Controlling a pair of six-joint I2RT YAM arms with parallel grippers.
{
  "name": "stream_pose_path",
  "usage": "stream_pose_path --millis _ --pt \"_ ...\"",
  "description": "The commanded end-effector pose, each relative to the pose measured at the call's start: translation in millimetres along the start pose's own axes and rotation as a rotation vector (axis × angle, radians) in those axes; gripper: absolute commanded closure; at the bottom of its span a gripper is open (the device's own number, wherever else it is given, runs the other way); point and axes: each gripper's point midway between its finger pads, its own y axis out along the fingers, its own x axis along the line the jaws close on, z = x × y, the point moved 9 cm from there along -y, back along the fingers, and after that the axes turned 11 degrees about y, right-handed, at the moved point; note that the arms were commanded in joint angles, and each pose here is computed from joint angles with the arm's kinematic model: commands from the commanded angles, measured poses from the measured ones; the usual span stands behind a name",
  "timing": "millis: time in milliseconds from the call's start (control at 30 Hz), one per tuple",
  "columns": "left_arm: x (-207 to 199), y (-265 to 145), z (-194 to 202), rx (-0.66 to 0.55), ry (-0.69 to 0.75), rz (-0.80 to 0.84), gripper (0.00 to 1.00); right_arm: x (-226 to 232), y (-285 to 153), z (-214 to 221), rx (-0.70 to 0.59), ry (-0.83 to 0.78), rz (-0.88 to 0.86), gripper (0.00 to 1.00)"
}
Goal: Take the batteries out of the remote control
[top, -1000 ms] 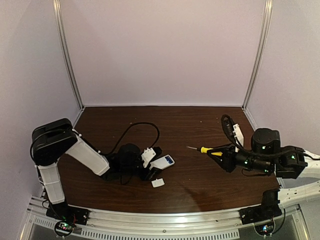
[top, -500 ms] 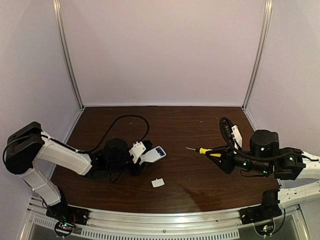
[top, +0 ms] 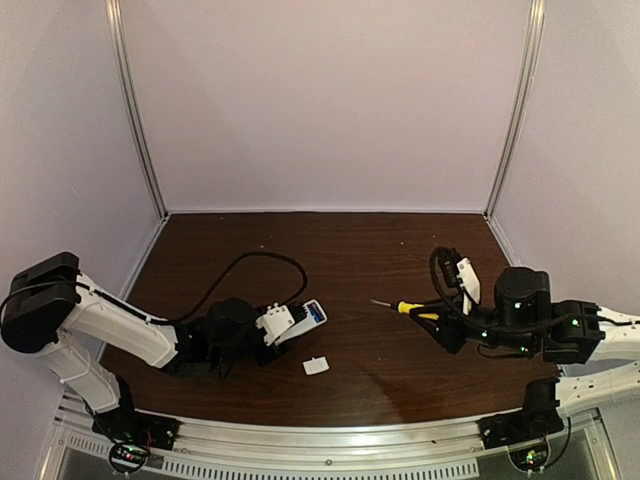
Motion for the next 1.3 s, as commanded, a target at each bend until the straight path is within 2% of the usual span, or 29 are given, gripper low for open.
stream_pose_path --millis 0,133,267,567,633,900,1133,1267 --pt "8 -5 -9 -0.087 0.042 -0.106 1.0 -2 5 0 -0.021 -0.008 0.03 1.0" --pt "6 -7 -6 -0.108 0.059 -0.107 1.0 5 7 -6 -0.011 -0.025 0.011 1.0" --pt "3 -18 -2 -0.206 0.074 -0.122 1.0 17 15 -14 0.031 -0.056 -0.006 1.0" --pt "-12 -22 -17 -0.378 0.124 0.047 1.0 40 36 -28 0.17 -0.164 0.0 1.0" --pt "-12 -24 -16 -0.39 0.141 0.054 1.0 42 39 -28 0.202 -0.195 0.005 1.0" --pt "-3 -38 -5 -0.407 0.124 -0.085 1.0 53 40 -40 0.286 -0.28 0.017 1.0" --pt "-12 -28 -14 -0.408 0.142 -0.013 1.0 50 41 -45 0.359 -0.386 0.122 1.0" --pt "-25 -26 -21 -0.422 0.208 0.041 1.0 47 42 -46 0.368 -0.416 0.158 1.0"
